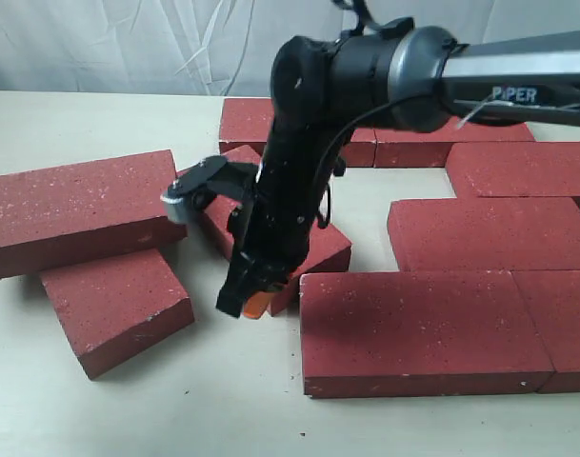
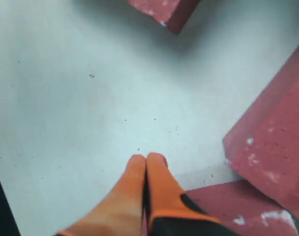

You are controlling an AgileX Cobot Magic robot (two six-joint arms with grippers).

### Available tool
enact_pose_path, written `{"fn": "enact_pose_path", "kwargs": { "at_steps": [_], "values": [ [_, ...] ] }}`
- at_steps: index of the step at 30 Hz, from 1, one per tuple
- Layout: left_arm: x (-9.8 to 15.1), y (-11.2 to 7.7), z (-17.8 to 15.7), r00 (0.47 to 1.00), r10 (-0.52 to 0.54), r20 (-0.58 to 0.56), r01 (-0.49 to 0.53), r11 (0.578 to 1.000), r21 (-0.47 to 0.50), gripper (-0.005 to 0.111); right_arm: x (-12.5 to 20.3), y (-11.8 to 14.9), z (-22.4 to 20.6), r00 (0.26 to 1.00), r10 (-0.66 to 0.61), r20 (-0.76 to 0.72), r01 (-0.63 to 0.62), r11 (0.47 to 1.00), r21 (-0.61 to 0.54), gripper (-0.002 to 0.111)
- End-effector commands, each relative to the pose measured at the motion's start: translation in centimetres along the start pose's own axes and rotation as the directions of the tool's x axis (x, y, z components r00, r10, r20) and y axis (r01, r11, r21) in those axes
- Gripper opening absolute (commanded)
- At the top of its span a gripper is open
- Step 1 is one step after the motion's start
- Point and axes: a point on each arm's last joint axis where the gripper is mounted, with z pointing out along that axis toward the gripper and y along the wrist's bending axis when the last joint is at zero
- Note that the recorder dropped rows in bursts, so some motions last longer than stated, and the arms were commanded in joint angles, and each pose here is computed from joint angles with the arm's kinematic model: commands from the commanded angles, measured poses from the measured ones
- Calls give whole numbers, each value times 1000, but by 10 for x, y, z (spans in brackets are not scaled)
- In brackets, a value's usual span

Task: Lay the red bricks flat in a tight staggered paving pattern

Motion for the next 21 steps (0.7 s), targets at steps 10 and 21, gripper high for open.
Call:
{"fn": "enact_pose_path", "kwargs": {
  "at_steps": [10,21],
  "values": [
    [0,-1,-1,1000,-7,16,7,1000,4,0,0,-22,46,990,2,-140,36,962,269,-1],
    [-1,0,-1,1000,-7,21,7,1000,3,0,-21,-39,-6,999,9,-35,13,819,573,-1]
  ]
}}
